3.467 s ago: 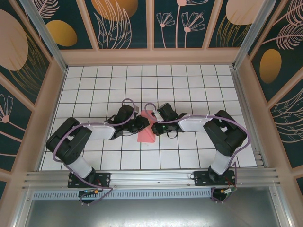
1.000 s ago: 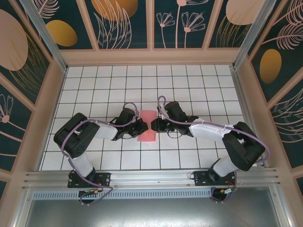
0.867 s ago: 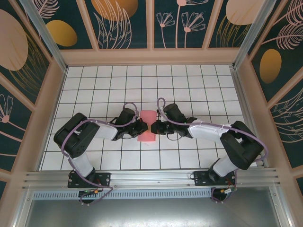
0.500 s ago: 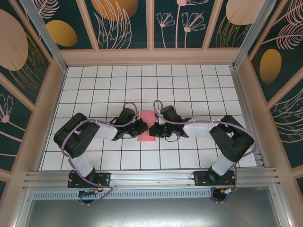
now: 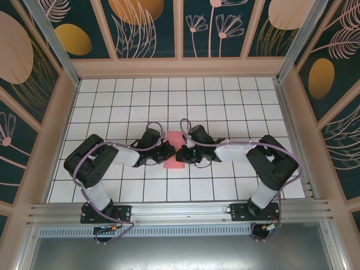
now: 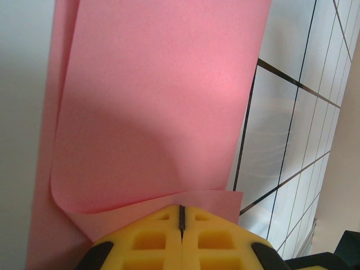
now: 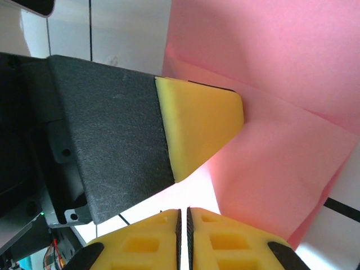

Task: Fold a paper plane with a square sheet of paper (pick it up from the middle)
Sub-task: Fold the triangle a second time at the center of the table.

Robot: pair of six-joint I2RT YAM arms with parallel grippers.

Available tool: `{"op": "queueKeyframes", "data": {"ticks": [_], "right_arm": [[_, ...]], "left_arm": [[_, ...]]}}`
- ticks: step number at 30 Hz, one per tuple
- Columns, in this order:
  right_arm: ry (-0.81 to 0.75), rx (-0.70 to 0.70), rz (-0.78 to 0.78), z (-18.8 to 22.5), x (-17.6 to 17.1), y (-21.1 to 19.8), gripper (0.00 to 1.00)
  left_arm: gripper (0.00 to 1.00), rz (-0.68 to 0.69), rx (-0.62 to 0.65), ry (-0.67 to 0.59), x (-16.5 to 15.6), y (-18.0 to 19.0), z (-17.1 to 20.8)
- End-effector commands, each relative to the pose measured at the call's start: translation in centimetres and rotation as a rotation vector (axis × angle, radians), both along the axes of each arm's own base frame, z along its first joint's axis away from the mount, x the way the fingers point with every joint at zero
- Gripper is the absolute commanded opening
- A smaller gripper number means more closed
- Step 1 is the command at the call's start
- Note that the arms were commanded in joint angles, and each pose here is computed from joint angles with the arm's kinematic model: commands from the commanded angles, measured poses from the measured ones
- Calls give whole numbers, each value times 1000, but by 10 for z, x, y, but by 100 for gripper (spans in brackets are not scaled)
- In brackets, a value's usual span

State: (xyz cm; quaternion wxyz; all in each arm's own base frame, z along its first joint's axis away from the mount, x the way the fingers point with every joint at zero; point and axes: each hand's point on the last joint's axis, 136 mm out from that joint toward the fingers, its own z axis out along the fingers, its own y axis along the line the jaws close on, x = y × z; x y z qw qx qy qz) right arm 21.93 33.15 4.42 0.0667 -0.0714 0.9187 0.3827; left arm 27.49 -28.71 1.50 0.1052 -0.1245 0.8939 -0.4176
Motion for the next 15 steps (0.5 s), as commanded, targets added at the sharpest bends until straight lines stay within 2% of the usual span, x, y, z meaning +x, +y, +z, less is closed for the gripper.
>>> {"op": "queueKeyframes", "data": {"ticks": [1, 5, 11, 15], "right_arm": [[-37, -47, -7, 7, 3, 0, 15], [-67, -33, -6, 18, 2, 2, 14], [-24, -28, 11, 7, -6, 6, 7], [-11, -72, -9, -5, -4, 1, 5]], "left_arm": [[0, -13, 57, 45, -10, 9, -21], [0, -12, 58, 45, -10, 10, -22], [0, -12, 55, 45, -11, 9, -21], [0, -11, 55, 45, -10, 9, -21]]}}
